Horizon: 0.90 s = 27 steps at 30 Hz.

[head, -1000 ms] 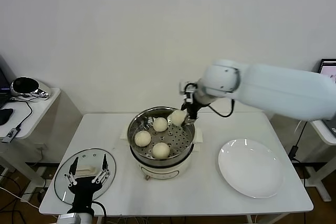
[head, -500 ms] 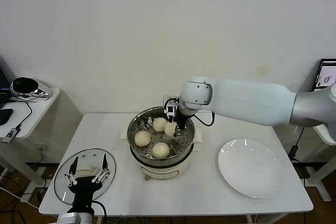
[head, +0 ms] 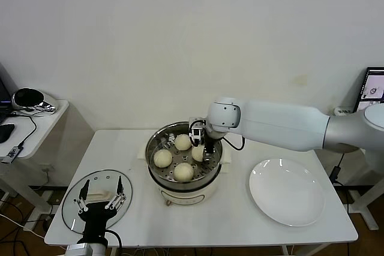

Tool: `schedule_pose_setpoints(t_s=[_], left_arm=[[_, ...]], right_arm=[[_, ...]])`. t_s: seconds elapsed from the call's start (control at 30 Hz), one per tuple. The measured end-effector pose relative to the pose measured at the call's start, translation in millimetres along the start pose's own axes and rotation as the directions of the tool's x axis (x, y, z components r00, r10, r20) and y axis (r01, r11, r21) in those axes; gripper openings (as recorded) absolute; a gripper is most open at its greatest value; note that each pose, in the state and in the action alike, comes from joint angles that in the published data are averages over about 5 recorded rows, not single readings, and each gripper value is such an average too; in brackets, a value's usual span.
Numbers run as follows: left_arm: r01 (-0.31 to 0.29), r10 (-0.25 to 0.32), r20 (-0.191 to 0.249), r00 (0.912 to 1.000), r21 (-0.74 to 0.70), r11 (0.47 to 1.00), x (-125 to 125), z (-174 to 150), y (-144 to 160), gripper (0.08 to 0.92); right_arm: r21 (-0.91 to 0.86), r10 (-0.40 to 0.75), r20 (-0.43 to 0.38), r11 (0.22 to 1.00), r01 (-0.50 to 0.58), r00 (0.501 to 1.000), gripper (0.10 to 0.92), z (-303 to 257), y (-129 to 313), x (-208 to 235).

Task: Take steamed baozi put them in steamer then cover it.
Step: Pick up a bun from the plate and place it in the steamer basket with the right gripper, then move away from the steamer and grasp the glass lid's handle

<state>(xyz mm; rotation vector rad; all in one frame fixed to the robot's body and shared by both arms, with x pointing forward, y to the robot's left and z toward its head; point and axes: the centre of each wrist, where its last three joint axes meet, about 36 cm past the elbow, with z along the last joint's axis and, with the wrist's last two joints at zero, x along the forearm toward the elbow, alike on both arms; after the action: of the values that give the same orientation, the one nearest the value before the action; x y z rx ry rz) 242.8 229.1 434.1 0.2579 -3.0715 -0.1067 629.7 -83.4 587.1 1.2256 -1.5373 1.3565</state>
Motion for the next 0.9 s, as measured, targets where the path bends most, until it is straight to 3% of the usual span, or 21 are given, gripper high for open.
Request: schedule_pose_setpoints(t_s=[0.2, 0.37, 0.57, 0.73, 0.9], left_arm=[[0.003, -0.003, -0.001, 1.0000, 0.000, 1.000, -1, 0, 0, 0.823], [0.010, -0.010, -0.010, 0.9999, -0.005, 1.000, -2, 2, 2, 0.823], [0.013, -0.013, -0.017, 0.9998, -0.011, 1.000, -3, 5, 4, 0.823], [0.015, -0.015, -0.020, 0.9997, -0.016, 1.000, -3, 8, 4, 0.823], [0.026, -0.028, -0.030, 0.9992, -0.051, 0.998, -3, 15, 8, 0.823]], right_arm=[[-0.022, 0.025, 0.027, 0.999, -0.025, 0.999, 0.818, 10, -3, 17], [-0.049, 0.060, 0.081, 0.997, -0.056, 0.995, 0.822, 26, 1, 37], [-0.107, 0.165, 0.208, 0.984, -0.146, 0.964, 0.823, 65, 26, 54], [-0.204, 0.315, 0.341, 0.945, -0.257, 0.886, 0.823, 108, 59, 55], [-0.346, 0.470, 0.457, 0.876, -0.336, 0.755, 0.823, 142, 95, 43]])
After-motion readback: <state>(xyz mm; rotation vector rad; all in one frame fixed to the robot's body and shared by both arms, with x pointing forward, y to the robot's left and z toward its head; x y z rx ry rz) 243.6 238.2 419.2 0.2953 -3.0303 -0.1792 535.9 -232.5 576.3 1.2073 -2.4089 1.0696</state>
